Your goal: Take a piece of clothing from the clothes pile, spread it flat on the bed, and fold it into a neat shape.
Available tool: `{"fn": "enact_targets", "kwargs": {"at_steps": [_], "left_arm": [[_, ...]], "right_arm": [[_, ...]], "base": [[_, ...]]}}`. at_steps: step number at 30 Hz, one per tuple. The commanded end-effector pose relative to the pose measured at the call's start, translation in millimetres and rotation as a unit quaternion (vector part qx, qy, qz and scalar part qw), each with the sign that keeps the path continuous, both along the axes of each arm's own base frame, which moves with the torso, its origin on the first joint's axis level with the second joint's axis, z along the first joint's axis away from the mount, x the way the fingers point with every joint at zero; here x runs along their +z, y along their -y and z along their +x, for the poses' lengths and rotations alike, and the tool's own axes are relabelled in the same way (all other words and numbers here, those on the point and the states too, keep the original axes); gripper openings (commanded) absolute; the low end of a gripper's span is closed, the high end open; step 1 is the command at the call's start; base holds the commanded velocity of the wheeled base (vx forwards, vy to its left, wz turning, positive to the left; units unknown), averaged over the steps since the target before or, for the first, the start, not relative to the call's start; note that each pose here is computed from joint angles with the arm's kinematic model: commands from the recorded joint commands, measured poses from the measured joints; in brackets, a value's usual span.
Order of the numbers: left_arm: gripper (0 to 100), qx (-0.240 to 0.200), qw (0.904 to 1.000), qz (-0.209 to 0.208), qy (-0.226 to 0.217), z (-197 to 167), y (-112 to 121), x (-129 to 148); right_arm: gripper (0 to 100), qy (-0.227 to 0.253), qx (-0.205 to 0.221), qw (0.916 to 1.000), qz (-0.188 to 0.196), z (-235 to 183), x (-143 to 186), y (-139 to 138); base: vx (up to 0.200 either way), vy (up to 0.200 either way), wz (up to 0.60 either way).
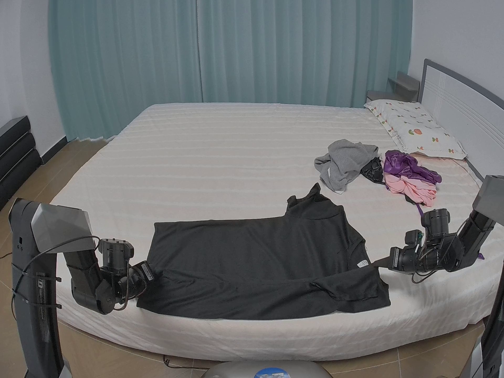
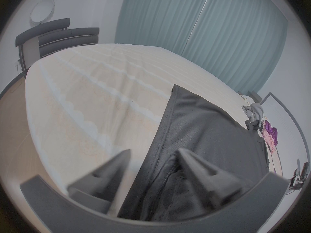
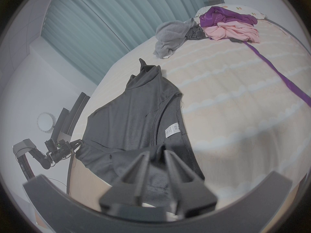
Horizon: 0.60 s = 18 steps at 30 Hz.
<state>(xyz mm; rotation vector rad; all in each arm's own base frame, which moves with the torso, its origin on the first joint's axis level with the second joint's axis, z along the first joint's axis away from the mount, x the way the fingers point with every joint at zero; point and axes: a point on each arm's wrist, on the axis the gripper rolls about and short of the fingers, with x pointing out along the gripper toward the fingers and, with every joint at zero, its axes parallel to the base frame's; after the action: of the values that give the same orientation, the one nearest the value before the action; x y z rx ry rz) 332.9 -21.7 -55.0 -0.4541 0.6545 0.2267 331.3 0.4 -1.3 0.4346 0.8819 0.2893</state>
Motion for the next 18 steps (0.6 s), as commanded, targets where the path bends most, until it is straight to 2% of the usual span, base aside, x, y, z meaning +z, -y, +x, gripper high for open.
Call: {"fn": "enact_targets", "kwargs": {"at_steps": [1, 6, 7, 9, 12, 15, 16, 18], "left_arm": [[100, 0.005, 0.9999, -0.005, -0.008, 4.3, 1.0, -13.6], [100, 0.014, 0.9998, -0.015, -0.003, 5.2, 0.6, -11.4], [100, 0.025, 0.9993, -0.028, 0.001, 5.4, 0.1, -8.8], [100, 0.032, 0.9988, -0.036, 0.009, 5.7, -1.0, -3.4], [100, 0.046, 0.9967, -0.057, 0.036, 1.6, -5.7, 21.6], [100, 0.044, 0.9953, -0.073, 0.046, -4.8, -8.0, 35.3], [100, 0.044, 0.9935, -0.089, 0.056, -8.5, -10.6, 45.9], [100, 0.049, 0.9917, -0.100, 0.064, -9.8, -11.5, 52.5]], "right_arm": [[100, -0.013, 0.004, 0.9999, 0.001, 5.2, -12.4, -2.2], [100, -0.012, -0.012, 0.9996, 0.021, 5.1, -5.0, -5.8], [100, -0.005, -0.019, 0.9992, 0.035, 0.8, 7.7, -7.1], [100, -0.005, -0.022, 0.9990, 0.039, -2.9, 11.5, -7.2], [100, -0.010, -0.030, 0.9984, 0.047, -19.7, 17.0, -7.8], [100, -0.012, -0.048, 0.9966, 0.066, -29.9, 19.1, -7.4], [100, -0.010, -0.071, 0.9934, 0.090, -35.3, 20.5, -7.9], [100, -0.010, -0.088, 0.9902, 0.108, -39.2, 20.0, -7.8]], "base": [[0.000, 0.000, 0.00], [0.000, 0.000, 0.00], [0.000, 0.000, 0.00], [0.000, 0.000, 0.00], [0.000, 0.000, 0.00], [0.000, 0.000, 0.00], [0.000, 0.000, 0.00], [0.000, 0.000, 0.00]]}}
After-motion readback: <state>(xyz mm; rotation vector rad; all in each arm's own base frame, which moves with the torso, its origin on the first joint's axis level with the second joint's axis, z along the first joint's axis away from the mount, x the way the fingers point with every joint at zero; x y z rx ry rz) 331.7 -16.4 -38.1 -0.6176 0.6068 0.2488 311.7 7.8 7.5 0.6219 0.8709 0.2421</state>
